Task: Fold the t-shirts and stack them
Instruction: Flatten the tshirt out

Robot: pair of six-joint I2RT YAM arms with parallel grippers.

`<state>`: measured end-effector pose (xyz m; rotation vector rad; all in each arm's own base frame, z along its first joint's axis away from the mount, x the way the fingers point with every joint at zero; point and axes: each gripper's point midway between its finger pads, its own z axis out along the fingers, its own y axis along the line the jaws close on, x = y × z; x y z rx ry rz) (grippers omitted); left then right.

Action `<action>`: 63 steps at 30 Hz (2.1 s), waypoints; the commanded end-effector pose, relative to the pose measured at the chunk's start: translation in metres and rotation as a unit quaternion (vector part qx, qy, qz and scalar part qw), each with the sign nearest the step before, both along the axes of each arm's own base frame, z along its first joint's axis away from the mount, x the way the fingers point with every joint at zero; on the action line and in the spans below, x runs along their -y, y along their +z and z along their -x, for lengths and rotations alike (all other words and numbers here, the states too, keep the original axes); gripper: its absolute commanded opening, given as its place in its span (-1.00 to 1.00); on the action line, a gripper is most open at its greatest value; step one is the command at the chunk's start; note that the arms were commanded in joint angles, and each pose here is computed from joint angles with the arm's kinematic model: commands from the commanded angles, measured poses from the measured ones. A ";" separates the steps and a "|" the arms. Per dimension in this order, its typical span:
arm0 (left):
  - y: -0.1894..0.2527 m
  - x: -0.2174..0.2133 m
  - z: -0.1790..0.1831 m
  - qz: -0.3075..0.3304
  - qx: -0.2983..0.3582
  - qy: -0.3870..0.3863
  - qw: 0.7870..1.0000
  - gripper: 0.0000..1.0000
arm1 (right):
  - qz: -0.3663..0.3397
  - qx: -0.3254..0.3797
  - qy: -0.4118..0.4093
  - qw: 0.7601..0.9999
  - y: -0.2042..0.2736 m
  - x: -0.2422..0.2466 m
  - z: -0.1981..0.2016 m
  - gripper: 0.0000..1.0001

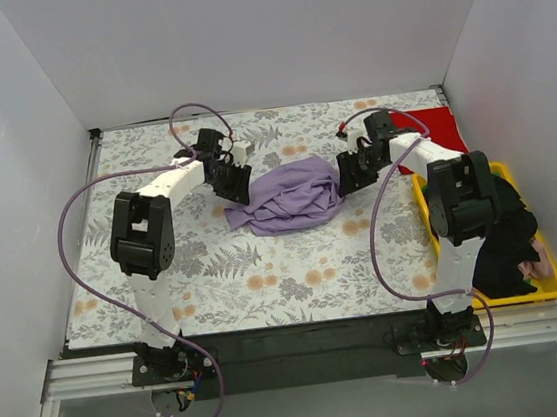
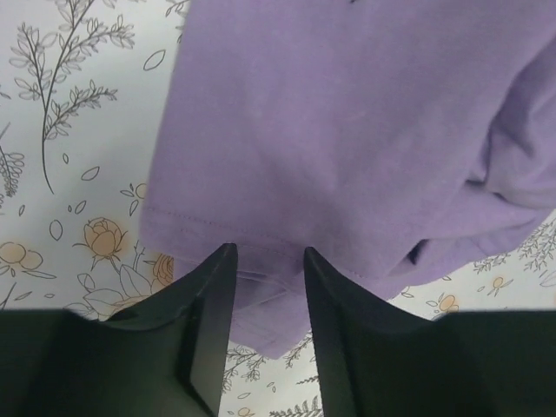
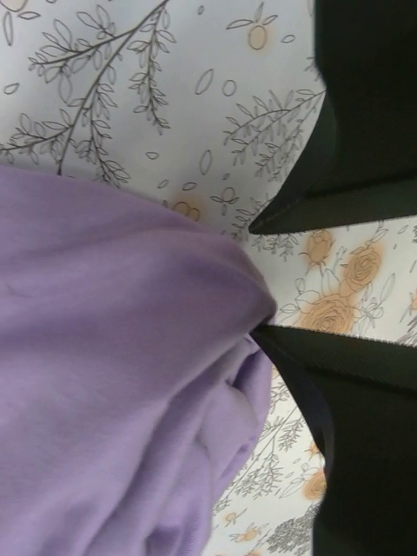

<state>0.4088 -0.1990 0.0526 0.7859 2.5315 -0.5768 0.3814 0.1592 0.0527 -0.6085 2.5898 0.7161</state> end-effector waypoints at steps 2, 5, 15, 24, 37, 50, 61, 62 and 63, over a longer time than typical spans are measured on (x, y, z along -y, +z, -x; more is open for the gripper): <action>0.019 -0.001 -0.014 -0.006 0.035 0.003 0.999 -0.43 | -0.025 0.009 0.001 1.000 0.009 -0.014 -0.021 -0.12; 0.028 0.002 -0.009 0.010 0.033 -0.001 0.999 -0.80 | -0.019 0.029 0.001 0.999 0.018 -0.012 -0.032 -0.58; 0.053 0.028 0.013 0.077 0.021 -0.038 0.996 -0.15 | -0.011 0.056 0.008 0.998 0.040 -0.009 -0.036 -0.97; 0.011 0.025 0.003 0.003 0.005 -0.020 1.000 -0.10 | -0.005 0.077 0.013 0.997 0.055 -0.007 -0.041 -0.97; 0.160 -0.006 -0.034 -0.008 0.224 0.023 0.974 -1.00 | 0.081 0.332 0.073 0.937 0.227 0.014 -0.079 -0.97; 0.227 -0.124 0.041 -0.063 0.313 0.067 0.945 -1.00 | 0.096 0.393 0.348 0.846 0.223 -0.084 0.074 -0.94; 0.075 -0.219 0.139 -0.225 0.173 -0.002 0.959 -1.00 | 0.064 0.222 0.344 0.910 0.120 -0.047 0.127 0.80; 0.065 -0.224 0.147 -0.239 0.164 -0.034 0.956 -1.00 | 0.074 0.209 0.327 0.919 0.112 -0.034 0.119 0.79; 0.045 -0.227 0.162 -0.244 0.134 -0.046 0.959 -1.00 | 0.086 0.197 0.318 0.924 0.104 -0.025 0.115 0.73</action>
